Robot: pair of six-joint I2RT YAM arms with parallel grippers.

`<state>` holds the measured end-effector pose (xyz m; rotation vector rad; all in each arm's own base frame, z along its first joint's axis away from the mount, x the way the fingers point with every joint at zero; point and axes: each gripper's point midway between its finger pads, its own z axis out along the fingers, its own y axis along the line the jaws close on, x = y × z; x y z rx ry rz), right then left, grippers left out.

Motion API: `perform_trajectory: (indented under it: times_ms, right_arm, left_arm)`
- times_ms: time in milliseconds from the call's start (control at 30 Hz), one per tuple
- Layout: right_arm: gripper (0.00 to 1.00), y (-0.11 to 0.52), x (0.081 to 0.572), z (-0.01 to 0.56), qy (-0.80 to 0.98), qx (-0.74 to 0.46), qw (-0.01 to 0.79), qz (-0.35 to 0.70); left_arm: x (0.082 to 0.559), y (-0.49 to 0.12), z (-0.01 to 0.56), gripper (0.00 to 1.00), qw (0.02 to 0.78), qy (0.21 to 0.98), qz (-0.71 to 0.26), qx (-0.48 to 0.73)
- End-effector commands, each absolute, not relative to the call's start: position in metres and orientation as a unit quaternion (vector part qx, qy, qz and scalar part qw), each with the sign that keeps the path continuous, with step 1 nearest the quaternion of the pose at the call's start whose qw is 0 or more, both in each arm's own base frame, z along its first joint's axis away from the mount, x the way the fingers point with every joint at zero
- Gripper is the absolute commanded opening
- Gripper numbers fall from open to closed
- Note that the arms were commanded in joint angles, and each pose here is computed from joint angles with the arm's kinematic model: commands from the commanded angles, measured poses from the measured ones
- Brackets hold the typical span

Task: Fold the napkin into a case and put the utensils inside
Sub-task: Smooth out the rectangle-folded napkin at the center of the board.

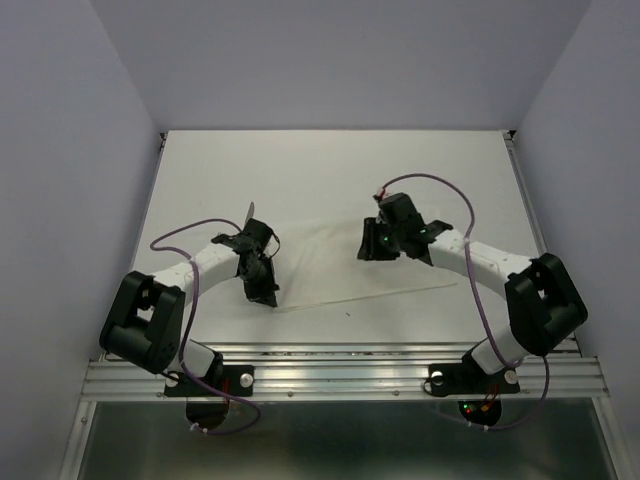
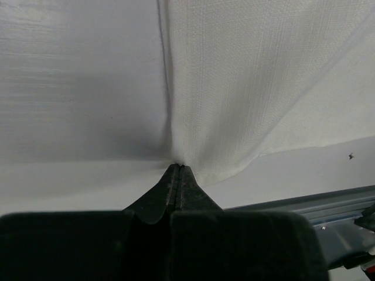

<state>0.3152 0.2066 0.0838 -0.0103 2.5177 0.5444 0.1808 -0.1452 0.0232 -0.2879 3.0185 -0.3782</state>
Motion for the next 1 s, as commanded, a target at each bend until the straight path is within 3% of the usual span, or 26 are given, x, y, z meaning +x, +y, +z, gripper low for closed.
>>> perform_trajectory:
  times_ms: [0, 33, 133, 233, 467, 567, 700, 967]
  right_arm:
    - [0.42, 0.289, 0.286, 0.096, 0.919, -0.091, 0.280, 0.262]
    - [0.42, 0.299, 0.282, 0.094, 0.918, -0.099, 0.275, 0.266]
    - [0.42, 0.338, 0.267, 0.091, 0.910, -0.129, 0.251, 0.304]
    - [0.42, 0.369, 0.260, 0.090, 0.902, -0.157, 0.237, 0.325]
    - [0.40, 0.419, 0.236, 0.086, 0.881, -0.203, 0.196, 0.381]
    - [0.35, 0.436, 0.225, 0.080, 0.871, -0.223, 0.175, 0.401]
    - [0.27, 0.445, 0.213, 0.068, 0.870, -0.230, 0.150, 0.409]
    - [0.25, 0.434, 0.205, 0.045, 0.881, -0.223, 0.132, 0.395]
  left_arm:
    - [0.166, -0.144, 0.024, 0.00, 0.019, 0.990, -0.124, -0.069]
    - [0.164, -0.144, 0.024, 0.02, 0.018, 0.990, -0.123, -0.065]
    - [0.157, -0.140, 0.029, 0.38, 0.011, 0.991, -0.119, -0.051]
    - [0.163, -0.136, 0.040, 0.42, 0.029, 0.992, -0.115, -0.040]
    - [0.211, -0.126, 0.075, 0.13, 0.117, 0.975, -0.156, -0.107]
    - [0.238, -0.130, 0.079, 0.06, 0.150, 0.961, -0.189, -0.139]
    - [0.259, -0.150, 0.072, 0.00, 0.153, 0.948, -0.233, -0.150]
    - [0.283, -0.168, 0.064, 0.00, 0.166, 0.933, -0.278, -0.158]
